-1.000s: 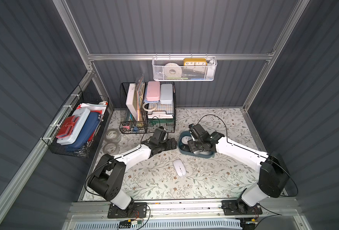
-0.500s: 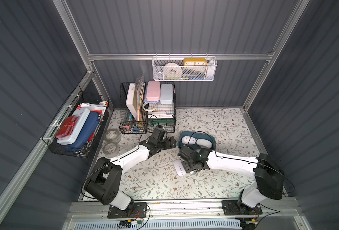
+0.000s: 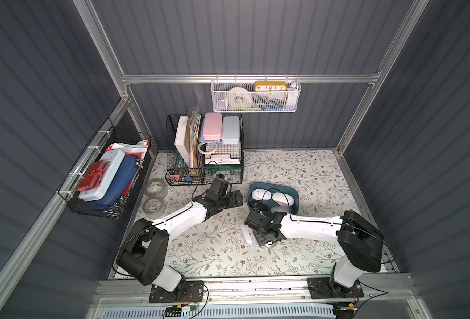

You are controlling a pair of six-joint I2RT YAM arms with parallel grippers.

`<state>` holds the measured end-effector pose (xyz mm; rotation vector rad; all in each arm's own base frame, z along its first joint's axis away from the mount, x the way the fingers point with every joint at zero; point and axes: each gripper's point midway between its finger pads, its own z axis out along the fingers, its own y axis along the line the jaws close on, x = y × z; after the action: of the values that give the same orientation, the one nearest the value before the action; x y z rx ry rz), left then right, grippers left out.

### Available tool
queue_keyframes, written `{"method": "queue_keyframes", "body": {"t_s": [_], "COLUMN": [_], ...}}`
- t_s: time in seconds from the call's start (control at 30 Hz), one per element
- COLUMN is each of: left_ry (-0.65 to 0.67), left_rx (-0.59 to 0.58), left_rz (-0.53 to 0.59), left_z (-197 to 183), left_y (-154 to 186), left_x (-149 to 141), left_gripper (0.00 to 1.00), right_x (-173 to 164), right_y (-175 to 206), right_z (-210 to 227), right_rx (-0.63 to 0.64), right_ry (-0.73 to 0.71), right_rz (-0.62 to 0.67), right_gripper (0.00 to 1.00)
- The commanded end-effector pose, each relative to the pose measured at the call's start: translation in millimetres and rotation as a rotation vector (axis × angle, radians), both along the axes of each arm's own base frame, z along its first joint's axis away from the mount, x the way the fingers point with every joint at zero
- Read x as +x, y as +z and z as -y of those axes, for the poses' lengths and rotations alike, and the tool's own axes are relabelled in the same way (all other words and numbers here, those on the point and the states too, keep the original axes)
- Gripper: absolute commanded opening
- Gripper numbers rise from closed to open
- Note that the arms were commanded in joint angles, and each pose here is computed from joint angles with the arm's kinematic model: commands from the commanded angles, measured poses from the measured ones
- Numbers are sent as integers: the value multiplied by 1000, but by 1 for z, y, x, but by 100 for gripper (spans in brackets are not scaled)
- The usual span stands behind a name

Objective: Take out the mouse from the storage box
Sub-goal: Place the mouse at the center of the board, then adjust the storage box at the center of the board.

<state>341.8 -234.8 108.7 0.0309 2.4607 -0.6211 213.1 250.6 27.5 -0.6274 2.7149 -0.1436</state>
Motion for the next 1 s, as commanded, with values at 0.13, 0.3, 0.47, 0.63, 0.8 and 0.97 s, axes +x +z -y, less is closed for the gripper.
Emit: {"method": "queue_keyframes", "body": {"t_s": [0.13, 0.3, 0.47, 0.63, 0.8, 0.97], "left_ry": [-22, -21, -63, -111, -160, -181], "left_rx": [13, 19, -16, -21, -36, -72], "left_rz": [-10, -22, -44, -59, -68, -87], "left_z": [-2, -1, 16, 39, 64, 78], "left_y": [1, 0, -7, -15, -16, -20], "left_x": [-7, -5, -7, -16, -25, -24], "left_gripper": [99, 99, 99, 99, 97, 94], "right_x": [8, 14, 29, 59, 91, 124], "right_y": [4, 48, 88, 98, 88, 75], "right_z": [-3, 2, 27, 60, 70, 63], "right_rx": [9, 48, 90, 156, 167, 193], "right_ry": [-7, 12, -52, -170, -219, -202], "right_rz": [42, 126, 192, 202, 205, 165], "right_gripper": [78, 79, 80, 80, 80, 80]}}
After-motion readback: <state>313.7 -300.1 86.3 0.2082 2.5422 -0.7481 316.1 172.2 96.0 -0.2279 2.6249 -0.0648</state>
